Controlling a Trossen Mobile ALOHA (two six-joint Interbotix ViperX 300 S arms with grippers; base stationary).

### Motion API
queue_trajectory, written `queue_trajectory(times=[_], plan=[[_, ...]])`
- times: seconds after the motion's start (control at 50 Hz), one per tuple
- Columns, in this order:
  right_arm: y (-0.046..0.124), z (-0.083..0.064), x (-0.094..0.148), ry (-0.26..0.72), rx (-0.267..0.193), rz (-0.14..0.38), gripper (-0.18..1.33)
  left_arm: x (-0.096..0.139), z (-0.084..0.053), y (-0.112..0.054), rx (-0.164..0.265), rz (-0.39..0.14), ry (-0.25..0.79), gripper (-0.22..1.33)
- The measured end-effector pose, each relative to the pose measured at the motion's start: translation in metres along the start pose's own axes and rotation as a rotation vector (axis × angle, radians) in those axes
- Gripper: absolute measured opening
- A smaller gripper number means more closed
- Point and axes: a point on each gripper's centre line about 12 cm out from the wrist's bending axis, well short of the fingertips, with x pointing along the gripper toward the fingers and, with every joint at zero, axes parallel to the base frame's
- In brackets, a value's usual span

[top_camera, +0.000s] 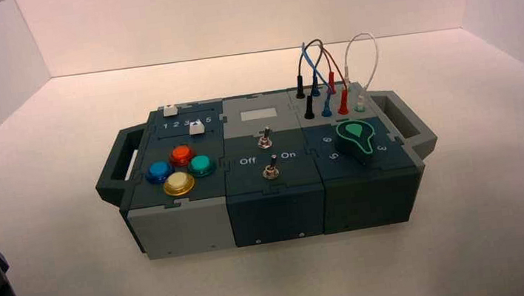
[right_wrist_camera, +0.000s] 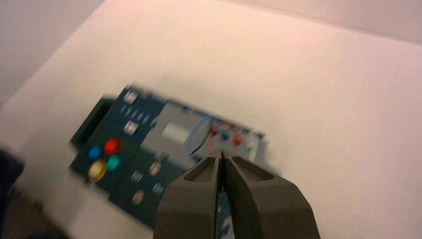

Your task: Push the red button with the left gripper.

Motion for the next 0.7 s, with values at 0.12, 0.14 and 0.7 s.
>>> queue_trajectory(times=[0.12, 0.14, 0.7], plan=[[0.012, -0.005, 0.009, 0.05, -0.037, 0.044, -0.14, 0.005, 0.001, -0.004, 0.011, -0.011, 0.025, -0.17], [0.02, -0.009, 0.016, 0.085, -0.059, 0.07, -0.14, 0.008, 0.001, -0.006, 0.018, -0.019, 0.042, -0.17], [0.059, 0.001, 0.05, 0.176, -0.14, 0.161, -0.14, 0.052, 0.001, -0.032, 0.089, -0.093, 0.17, -0.17]])
